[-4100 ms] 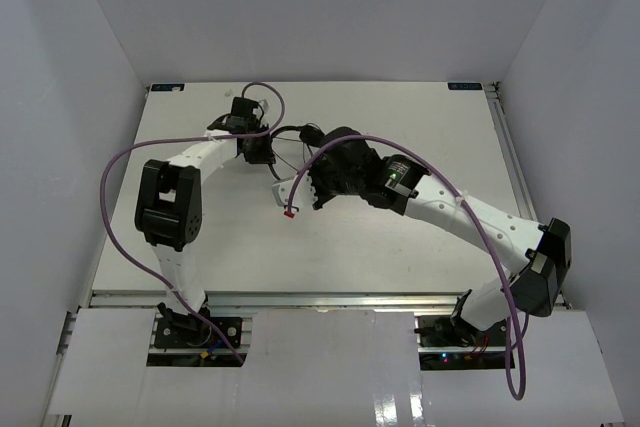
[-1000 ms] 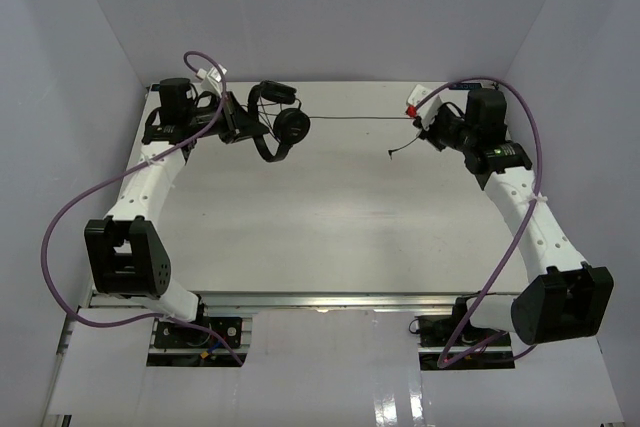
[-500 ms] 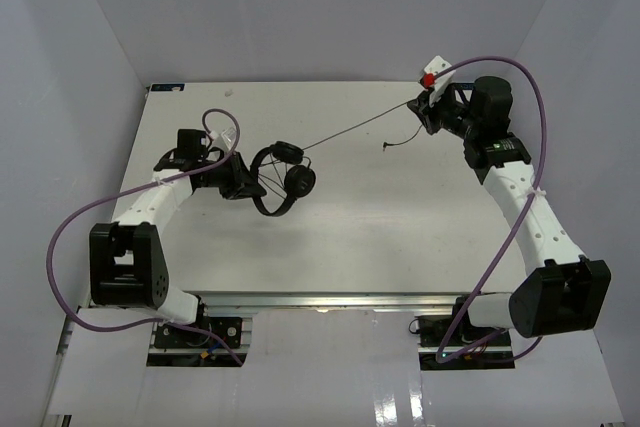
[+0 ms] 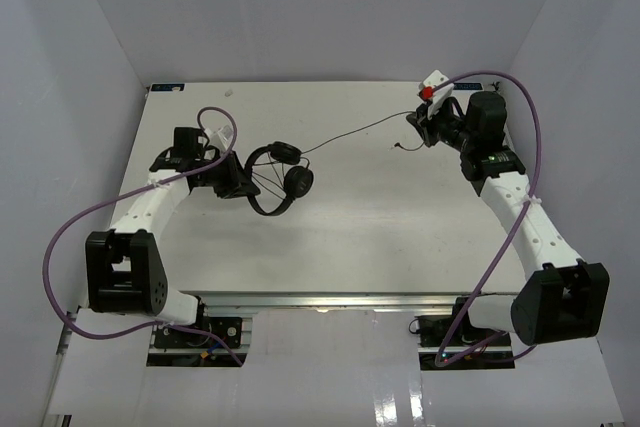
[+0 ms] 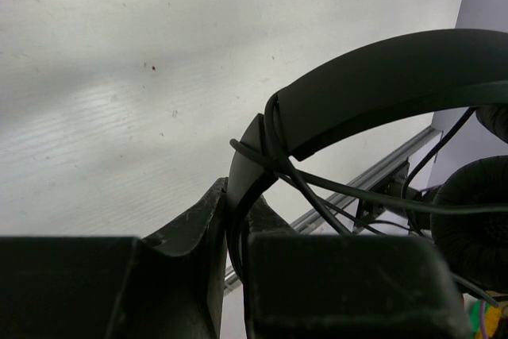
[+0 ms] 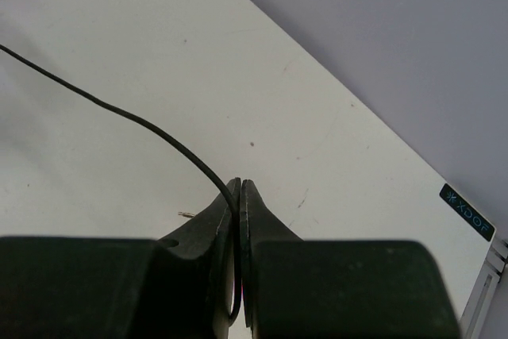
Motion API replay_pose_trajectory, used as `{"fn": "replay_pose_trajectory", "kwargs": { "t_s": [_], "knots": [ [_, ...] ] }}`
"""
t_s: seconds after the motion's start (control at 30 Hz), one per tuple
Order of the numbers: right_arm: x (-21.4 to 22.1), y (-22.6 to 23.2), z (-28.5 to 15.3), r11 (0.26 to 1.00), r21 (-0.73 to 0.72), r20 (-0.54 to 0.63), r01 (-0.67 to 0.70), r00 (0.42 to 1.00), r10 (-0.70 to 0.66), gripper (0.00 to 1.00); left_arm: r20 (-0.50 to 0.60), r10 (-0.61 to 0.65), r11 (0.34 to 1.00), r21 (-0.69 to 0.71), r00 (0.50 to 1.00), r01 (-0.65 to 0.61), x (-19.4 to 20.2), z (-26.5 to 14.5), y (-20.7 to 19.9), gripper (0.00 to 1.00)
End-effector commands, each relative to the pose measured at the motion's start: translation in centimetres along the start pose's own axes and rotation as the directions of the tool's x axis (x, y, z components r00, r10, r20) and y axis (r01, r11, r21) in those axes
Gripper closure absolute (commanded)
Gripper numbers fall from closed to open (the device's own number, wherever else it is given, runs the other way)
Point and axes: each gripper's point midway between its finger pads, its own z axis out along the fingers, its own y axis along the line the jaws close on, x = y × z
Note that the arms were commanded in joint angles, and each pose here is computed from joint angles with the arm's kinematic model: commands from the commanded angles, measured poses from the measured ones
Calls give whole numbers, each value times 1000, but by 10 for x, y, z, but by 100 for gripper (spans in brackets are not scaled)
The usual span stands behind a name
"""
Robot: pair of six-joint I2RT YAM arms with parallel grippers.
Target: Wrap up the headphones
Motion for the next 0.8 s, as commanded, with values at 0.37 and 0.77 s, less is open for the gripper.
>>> {"fn": "replay_pose_trajectory", "kwargs": {
  "t_s": [0.37, 0.77],
  "knots": [
    [44, 85, -44, 936, -316, -39, 157, 983, -179, 92, 304, 31, 970, -240, 952, 46, -129, -50, 36, 100],
    [51, 200, -38, 770, -575, 35, 276, 949, -314, 92, 317, -82, 987, -103, 945, 120, -164, -45, 28, 100]
  ]
}}
